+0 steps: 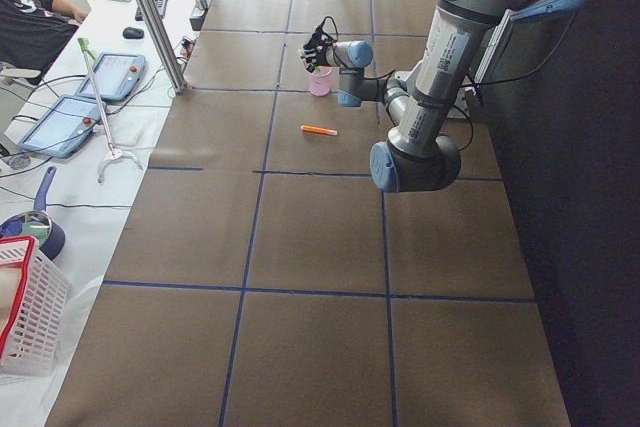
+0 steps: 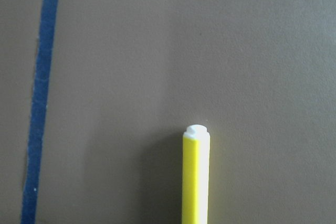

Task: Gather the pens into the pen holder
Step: 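Raise the left gripper and move it back from the holder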

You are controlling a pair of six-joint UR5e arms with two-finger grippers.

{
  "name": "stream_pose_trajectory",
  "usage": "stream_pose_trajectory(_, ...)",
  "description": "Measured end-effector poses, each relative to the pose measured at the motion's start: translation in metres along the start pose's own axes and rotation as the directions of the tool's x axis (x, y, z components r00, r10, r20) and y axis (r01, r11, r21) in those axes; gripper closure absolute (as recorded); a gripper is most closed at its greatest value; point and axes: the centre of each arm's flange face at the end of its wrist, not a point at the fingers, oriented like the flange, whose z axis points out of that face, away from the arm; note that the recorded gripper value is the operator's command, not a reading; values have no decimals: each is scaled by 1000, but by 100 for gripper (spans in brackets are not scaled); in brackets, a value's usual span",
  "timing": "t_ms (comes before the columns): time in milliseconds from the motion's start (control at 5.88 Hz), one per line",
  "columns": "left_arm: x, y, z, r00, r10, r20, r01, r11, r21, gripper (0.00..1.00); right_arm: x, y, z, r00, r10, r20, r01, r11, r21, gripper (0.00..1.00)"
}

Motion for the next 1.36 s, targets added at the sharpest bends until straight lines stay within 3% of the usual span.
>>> stream_pose_trajectory(510,6,-3,-3,1000,-4,-14,4,1000,4,0,0,0,0,1000,-1,1,1,1000,1,0)
stream_pose_trajectory(851,-16,-26,-2,999,19,26,-19,1000,-9,0,0,0,0,1000,-1,1,1,1000,1,0)
stream_pose_trajectory(1191,-65,-78,4,995,45,94,-28,985,-170,0,0,0,0,1000,-1,1,1,1000,1,0)
stream_pose_trajectory(1361,-94,-105,1,991,36,131,4,957,-291,0,0,0,0,1000,0,1,0,1000,1,0)
